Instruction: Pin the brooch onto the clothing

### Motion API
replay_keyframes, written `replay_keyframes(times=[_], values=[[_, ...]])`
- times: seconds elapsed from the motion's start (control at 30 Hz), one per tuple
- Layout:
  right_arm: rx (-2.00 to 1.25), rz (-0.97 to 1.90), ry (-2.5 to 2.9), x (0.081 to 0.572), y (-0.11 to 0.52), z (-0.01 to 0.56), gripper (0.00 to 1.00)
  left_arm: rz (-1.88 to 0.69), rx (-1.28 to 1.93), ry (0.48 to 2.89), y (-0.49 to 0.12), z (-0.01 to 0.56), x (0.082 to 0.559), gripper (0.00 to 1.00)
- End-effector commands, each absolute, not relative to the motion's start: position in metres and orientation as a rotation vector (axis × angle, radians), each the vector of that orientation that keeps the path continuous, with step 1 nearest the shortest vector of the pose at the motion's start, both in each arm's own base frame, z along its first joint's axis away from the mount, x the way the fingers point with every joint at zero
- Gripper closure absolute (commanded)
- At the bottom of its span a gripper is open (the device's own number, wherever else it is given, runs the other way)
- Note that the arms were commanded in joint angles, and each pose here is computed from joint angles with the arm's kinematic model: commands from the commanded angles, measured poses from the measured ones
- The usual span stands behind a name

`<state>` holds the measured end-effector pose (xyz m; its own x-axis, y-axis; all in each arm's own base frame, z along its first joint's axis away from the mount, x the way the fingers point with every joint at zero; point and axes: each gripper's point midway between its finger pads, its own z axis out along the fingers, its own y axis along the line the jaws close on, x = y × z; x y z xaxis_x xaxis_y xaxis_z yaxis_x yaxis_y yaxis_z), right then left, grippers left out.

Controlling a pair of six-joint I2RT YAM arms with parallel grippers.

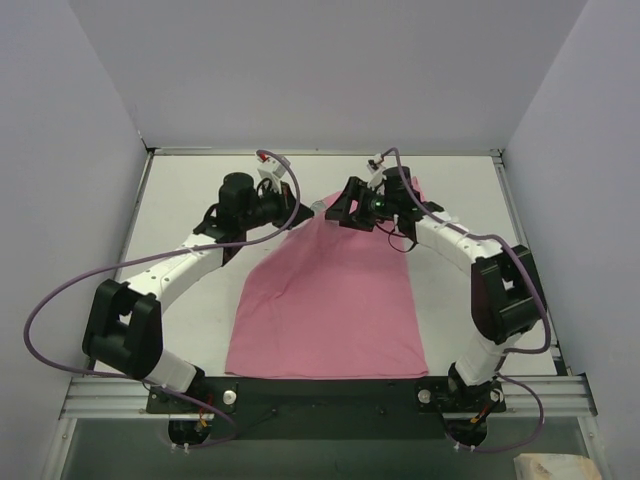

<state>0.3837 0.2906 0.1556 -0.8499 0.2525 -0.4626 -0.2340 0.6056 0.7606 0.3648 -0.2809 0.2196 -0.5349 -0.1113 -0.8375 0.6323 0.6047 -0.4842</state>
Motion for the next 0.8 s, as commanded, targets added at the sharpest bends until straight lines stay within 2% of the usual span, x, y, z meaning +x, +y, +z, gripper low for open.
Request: replay_keyframes(times=[0.0,0.13,0.17,0.33,0.4,0.43,0.5,0.6,0.63,0.67,0.77], values=[[-0.106,1.142,2.147,0.373,0.274,0.209,0.25,-1.011,0.475,1.789,-0.276,0.263,0.363,1.00],[-0.117,1.059,2.126,0.369,0.258,0.215,0.09,-1.006,0.473,1.790,-0.273,0.264,0.362,1.00],[-0.104,1.038,2.121,0.371,0.253,0.216,0.00,-1.006,0.473,1.790,-0.273,0.264,0.362,1.00],[-0.126,0.979,2.076,0.368,0.241,0.225,0.01,-1.010,0.474,1.790,-0.272,0.263,0.360,1.00],[-0.168,0.926,2.035,0.371,0.238,0.229,0.10,-1.010,0.476,1.794,-0.272,0.263,0.359,1.00],[-0.184,0.905,2.031,0.371,0.236,0.224,0.11,-1.005,0.473,1.797,-0.271,0.262,0.359,1.00],[-0.238,0.859,1.993,0.372,0.229,0.225,0.09,-1.005,0.476,1.793,-0.271,0.263,0.358,1.00],[-0.137,0.895,2.007,0.373,0.216,0.227,0.07,-1.003,0.472,1.803,-0.270,0.259,0.358,1.00],[-0.161,0.924,2.010,0.371,0.219,0.228,0.07,-1.002,0.471,1.800,-0.269,0.260,0.358,1.00],[-0.248,0.994,2.013,0.361,0.228,0.227,0.01,-1.001,0.469,1.803,-0.268,0.259,0.358,1.00],[-0.366,1.080,1.941,0.354,0.242,0.234,0.00,-1.004,0.474,1.803,-0.268,0.259,0.358,1.00]])
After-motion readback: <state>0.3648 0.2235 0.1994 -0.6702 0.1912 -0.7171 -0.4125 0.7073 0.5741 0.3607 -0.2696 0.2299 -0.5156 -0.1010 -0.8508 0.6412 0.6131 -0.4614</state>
